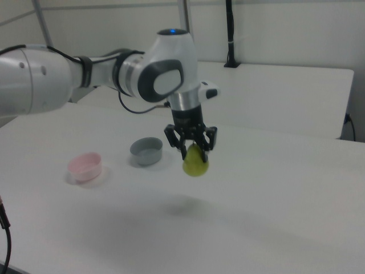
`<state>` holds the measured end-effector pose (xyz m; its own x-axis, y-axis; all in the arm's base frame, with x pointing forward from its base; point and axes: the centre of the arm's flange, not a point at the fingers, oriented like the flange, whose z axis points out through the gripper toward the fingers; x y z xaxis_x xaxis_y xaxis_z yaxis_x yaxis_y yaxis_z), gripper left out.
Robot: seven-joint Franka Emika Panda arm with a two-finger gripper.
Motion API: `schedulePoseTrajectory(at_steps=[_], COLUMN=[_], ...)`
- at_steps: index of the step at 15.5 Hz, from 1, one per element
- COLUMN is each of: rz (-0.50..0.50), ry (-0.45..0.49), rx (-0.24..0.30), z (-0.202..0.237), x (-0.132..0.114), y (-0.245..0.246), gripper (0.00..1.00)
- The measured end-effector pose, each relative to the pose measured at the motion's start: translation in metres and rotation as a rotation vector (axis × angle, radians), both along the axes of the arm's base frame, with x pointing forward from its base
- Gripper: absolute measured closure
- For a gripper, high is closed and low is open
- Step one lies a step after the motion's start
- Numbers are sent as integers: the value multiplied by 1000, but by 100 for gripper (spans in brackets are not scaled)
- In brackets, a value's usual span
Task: Place the pear in the bowl
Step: 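Lift the pear and carry it toward the pink bowl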
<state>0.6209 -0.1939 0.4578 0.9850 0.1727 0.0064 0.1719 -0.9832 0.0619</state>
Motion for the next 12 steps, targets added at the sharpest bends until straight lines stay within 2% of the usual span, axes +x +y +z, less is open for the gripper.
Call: schedulePoseTrajectory(at_steps=[5,9,12], rz=[13,5,3], ry=[9,56,86], rx=[15,66,95], z=[69,116,132], x=[-14,-30,-35], y=[44,63,83], gripper=[41,41,41])
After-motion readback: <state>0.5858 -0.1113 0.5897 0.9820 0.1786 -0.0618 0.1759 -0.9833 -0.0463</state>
